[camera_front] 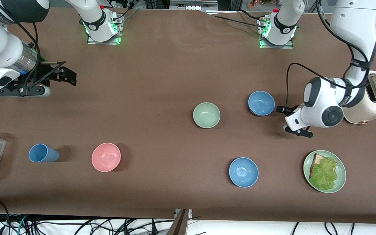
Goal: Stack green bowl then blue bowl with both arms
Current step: 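Lower the left gripper to the light blue bowl rim and grasp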
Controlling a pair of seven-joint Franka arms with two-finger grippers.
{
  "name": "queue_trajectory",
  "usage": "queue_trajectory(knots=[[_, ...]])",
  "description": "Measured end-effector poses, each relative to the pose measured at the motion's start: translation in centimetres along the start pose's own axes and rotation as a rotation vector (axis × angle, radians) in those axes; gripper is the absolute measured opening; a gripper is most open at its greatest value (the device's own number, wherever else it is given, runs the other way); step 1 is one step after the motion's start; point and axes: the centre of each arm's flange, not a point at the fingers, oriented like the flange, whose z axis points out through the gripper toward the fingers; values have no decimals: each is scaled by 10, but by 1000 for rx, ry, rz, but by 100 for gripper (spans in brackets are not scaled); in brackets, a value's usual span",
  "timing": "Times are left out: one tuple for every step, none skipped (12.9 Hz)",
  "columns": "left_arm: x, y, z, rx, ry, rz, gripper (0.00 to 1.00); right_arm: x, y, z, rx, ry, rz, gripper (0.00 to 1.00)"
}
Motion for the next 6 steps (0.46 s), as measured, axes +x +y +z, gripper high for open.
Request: queue_trajectory(knots=[[-2, 4, 8, 2, 12, 7, 100, -4, 1, -4, 0, -1, 0, 99], [-4, 6, 14, 4, 24, 9, 100, -7, 1, -9, 0, 2, 0, 99], [-6, 7, 18, 6, 36, 11, 100, -9, 1, -12, 1, 8, -1, 99], [-8, 7, 21, 8, 49, 16, 100, -10, 1, -12, 1, 9, -3, 99], [-9, 7, 22, 11, 62, 23, 100, -8, 1, -10, 1, 5, -7, 99], [-10, 7, 24, 12, 68, 27, 100, -6, 1, -6, 0, -1, -9, 99]])
